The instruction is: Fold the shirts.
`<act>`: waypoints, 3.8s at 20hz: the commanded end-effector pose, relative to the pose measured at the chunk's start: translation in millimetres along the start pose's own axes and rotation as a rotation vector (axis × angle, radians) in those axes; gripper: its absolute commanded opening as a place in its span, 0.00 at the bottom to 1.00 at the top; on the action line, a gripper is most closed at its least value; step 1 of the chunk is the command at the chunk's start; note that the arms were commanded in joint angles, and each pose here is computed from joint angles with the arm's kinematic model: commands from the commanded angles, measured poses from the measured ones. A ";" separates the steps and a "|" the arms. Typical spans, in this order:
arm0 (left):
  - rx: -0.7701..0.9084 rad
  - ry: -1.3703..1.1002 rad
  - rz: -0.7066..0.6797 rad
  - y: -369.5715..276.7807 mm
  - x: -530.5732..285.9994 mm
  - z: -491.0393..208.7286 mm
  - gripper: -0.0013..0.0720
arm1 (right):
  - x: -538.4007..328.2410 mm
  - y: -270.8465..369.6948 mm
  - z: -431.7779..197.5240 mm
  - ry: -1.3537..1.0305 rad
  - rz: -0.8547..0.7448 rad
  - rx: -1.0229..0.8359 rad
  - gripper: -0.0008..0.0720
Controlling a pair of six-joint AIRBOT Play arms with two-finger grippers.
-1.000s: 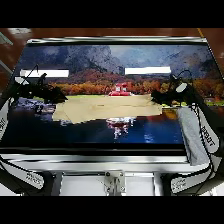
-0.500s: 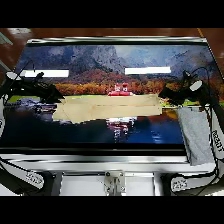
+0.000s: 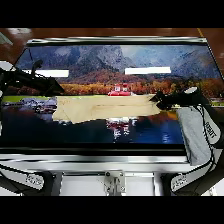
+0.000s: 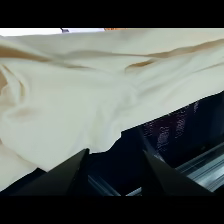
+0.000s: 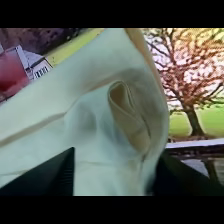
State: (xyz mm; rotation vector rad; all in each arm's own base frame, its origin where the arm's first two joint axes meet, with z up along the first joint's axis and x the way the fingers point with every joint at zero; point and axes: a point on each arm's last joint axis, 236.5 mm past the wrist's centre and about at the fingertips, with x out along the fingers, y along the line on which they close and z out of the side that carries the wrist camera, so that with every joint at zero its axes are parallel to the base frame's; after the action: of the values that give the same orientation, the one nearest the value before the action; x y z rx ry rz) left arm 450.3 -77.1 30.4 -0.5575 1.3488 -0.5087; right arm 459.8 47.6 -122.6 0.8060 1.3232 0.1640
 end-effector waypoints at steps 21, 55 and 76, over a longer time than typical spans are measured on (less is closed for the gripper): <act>0.122 0.034 -0.342 -267.3 299.5 -146.7 0.06 | -273.0 182.3 -132.2 -0.232 0.130 -0.394 0.10; 0.255 -0.542 0.065 -80.3 -141.9 5.7 0.06 | 62.6 287.5 -214.7 0.215 0.352 -0.289 0.78; 0.255 -0.519 0.023 -89.4 -138.6 -0.1 0.06 | 58.0 85.0 -148.5 0.232 -0.015 -0.001 0.10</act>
State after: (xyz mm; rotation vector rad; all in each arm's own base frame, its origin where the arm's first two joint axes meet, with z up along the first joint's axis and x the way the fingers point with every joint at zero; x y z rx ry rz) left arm 428.9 -55.2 191.9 -0.4182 0.7774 -0.4585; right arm 363.2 198.3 -114.9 0.7583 1.5708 0.2514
